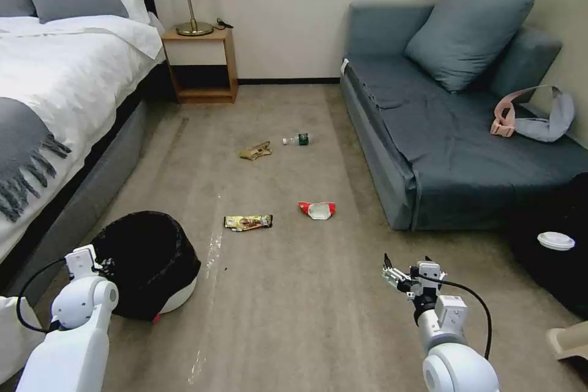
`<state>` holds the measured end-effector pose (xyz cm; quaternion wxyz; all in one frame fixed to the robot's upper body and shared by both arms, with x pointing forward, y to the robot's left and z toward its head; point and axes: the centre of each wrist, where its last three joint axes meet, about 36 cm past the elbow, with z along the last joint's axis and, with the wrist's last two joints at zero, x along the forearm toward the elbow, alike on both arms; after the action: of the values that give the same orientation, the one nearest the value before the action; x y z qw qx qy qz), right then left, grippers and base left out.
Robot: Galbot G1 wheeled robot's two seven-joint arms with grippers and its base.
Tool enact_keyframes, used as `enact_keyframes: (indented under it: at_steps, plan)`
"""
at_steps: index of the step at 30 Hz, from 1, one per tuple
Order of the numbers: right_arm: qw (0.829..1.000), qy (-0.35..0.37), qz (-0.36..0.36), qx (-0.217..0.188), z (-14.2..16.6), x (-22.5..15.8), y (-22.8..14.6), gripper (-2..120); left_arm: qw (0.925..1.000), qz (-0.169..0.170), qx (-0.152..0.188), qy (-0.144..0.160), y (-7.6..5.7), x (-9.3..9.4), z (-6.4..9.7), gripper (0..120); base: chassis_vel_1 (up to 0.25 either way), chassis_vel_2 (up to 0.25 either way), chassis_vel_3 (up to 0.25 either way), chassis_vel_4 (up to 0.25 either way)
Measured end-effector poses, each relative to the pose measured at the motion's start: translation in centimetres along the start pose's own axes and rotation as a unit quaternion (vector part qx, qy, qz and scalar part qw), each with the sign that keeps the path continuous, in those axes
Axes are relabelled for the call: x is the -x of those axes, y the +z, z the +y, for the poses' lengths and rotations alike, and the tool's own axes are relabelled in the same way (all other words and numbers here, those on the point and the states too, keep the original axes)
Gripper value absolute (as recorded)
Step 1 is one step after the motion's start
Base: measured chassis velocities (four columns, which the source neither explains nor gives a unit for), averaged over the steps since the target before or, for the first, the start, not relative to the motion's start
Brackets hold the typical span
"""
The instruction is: Pick up the trash bin, then pick up the garbage on the floor and place it into the trash bin.
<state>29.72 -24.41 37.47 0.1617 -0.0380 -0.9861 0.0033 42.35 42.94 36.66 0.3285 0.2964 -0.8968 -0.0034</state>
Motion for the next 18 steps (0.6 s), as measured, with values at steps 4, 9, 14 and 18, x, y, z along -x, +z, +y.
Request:
enact_keyframes:
  at_steps: [4,9,14,18]
  plan:
    - [1.0,-0.002,0.001,0.001,0.2,0.0,0.0,100,1.0,-0.006,0.002,0.005,0.1,-0.2,0.3,17,0.0,0.0,0.0,0.0]
    - [1.0,-0.003,0.003,0.002,0.2,0.1,0.0,100,0.9998,-0.015,0.006,0.008,0.4,-0.6,0.3,13,0.0,0.0,0.0,0.0]
    - [1.0,-0.003,0.004,0.002,0.1,0.0,0.1,100,0.9997,-0.021,0.007,0.008,0.7,-0.8,0.3,13,0.0,0.0,0.0,0.0]
    - [1.0,-0.003,0.005,0.004,0.0,-0.1,0.1,100,0.9995,-0.029,0.009,0.008,1.0,-1.3,0.3,12,0.0,0.0,0.0,0.0]
